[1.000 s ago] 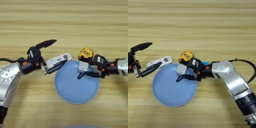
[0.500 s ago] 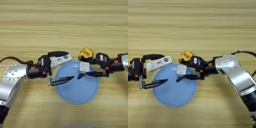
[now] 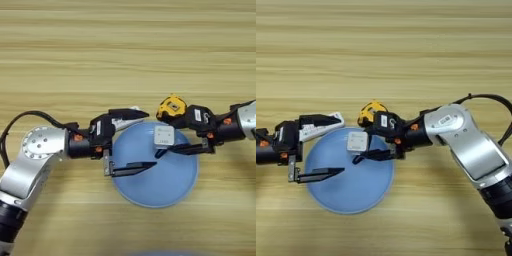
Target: Move the objects on the table
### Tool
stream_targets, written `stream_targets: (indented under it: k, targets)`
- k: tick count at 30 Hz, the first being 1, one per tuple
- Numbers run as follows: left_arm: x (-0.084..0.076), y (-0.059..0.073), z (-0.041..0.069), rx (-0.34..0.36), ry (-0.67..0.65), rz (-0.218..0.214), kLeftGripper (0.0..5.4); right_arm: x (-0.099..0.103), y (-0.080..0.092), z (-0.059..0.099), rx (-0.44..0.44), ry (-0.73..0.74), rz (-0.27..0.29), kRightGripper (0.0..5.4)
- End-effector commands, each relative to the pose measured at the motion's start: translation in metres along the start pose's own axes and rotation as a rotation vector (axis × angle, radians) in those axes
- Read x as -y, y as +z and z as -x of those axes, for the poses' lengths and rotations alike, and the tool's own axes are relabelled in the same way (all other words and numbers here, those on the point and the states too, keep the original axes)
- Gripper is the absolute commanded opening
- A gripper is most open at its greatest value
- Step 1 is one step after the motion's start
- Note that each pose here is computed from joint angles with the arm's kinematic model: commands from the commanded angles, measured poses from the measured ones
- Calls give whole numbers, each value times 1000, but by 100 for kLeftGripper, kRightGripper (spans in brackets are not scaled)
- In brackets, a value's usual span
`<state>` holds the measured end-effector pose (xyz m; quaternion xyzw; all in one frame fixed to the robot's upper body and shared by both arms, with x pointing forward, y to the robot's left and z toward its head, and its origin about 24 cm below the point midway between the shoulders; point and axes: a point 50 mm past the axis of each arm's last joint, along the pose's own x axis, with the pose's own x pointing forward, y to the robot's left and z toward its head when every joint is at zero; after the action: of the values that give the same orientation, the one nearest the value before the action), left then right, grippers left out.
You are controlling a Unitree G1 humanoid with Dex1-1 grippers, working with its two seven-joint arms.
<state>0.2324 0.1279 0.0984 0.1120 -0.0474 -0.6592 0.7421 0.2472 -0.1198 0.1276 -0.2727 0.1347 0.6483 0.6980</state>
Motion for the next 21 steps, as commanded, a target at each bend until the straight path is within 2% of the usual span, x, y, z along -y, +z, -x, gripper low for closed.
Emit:
stream_targets:
  k: [1, 10, 21]
  targets:
    - [-2, -2, -4, -16, -19, -7, 540, 0, 12, 0, 15, 16, 44, 246]
    - [-3, -5, -5, -18, -18, -5, 540, -4, 20, -1, 32, 28, 70, 246]
    - [-1, -5, -5, -22, -31, -5, 540, -1, 24, -2, 39, 6, 79, 246]
